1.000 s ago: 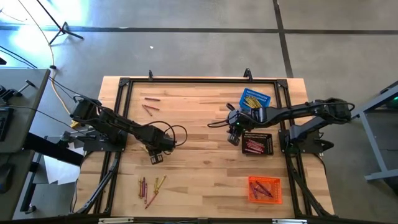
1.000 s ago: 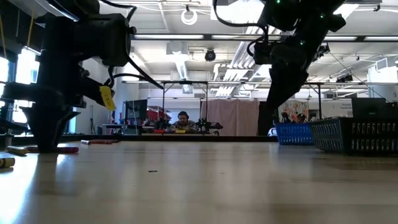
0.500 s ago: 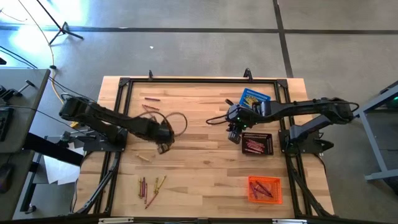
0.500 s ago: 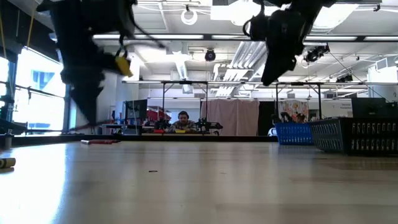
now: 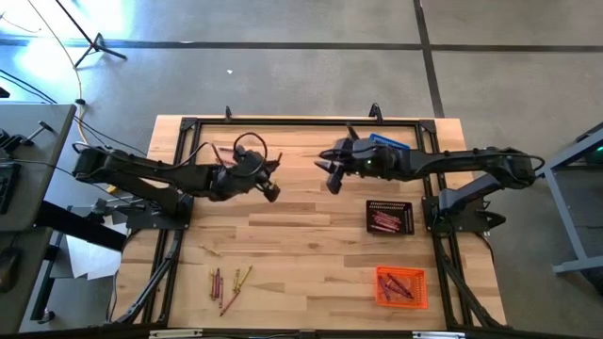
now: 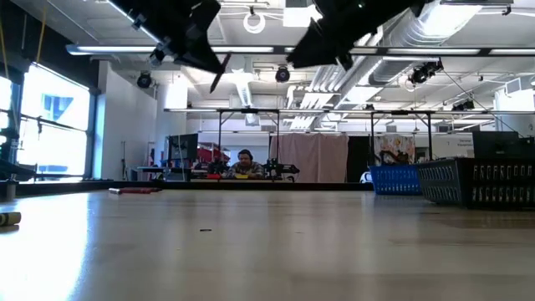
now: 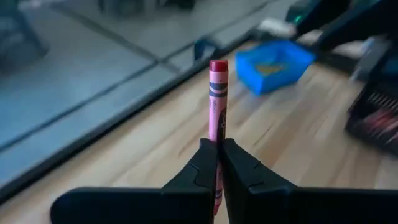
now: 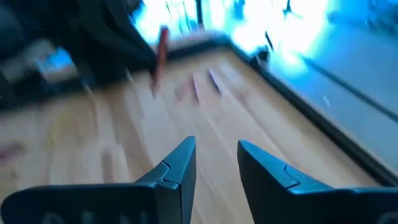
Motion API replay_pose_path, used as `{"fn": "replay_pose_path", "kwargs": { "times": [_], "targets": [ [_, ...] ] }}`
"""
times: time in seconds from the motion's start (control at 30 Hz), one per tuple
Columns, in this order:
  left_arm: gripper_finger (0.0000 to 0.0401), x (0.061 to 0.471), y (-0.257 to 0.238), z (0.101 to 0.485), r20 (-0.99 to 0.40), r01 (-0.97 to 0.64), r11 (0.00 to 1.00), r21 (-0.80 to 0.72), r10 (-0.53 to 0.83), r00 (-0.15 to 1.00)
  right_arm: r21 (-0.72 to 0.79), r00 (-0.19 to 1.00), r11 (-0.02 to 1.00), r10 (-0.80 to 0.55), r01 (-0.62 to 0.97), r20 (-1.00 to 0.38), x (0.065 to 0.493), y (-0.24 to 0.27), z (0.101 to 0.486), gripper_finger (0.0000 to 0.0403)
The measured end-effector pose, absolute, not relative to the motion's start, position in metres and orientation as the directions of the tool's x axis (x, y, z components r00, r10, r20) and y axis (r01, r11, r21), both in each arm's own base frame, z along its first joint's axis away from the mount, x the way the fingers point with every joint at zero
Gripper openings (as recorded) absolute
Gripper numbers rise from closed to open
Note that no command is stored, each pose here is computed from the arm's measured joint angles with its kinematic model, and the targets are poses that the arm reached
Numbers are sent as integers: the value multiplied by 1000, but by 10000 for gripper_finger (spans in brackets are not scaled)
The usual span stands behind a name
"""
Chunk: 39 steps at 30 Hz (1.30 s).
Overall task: Sort crayons
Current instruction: Put the red crayon into the black bin
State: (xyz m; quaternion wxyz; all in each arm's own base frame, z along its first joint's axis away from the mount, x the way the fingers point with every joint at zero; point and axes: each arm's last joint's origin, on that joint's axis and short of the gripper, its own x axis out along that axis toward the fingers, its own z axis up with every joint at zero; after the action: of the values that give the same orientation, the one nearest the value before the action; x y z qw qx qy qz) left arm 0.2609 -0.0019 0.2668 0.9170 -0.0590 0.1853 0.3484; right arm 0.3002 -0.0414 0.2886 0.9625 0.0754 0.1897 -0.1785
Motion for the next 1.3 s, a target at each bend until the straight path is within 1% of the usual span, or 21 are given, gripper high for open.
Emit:
{"fn": "replay_pose_path", "kwargs": {
  "times": [0.07,0.17,0.3,0.4,0.53,0.73,0.83,1.3],
  "targets": [
    [1,266,-5,272,-331,-623,782,15,592,735,91,898,937,-292,338,-330,302,-43,290,105],
    [1,272,-8,276,-293,-564,826,0,539,789,104,931,952,-252,288,-265,303,-46,293,105],
    [1,279,-9,276,-269,-508,861,-18,485,832,106,950,962,-222,250,-221,304,-47,297,106],
    [1,285,-10,273,-255,-497,868,-4,480,839,99,959,973,-185,210,-215,305,-46,298,112],
    [1,292,-11,268,-243,-493,870,-4,478,844,100,966,980,-149,173,-212,305,-45,298,132],
    [1,295,-11,271,-203,-489,872,-14,477,855,102,966,980,-149,173,-211,305,-45,298,169],
    [1,296,-11,273,-185,-487,873,-17,476,860,103,967,980,-149,173,-205,305,-45,299,180],
    [1,305,-7,276,-96,-496,868,-36,491,866,176,982,970,-147,166,-118,307,-44,307,186]
  ]
}}
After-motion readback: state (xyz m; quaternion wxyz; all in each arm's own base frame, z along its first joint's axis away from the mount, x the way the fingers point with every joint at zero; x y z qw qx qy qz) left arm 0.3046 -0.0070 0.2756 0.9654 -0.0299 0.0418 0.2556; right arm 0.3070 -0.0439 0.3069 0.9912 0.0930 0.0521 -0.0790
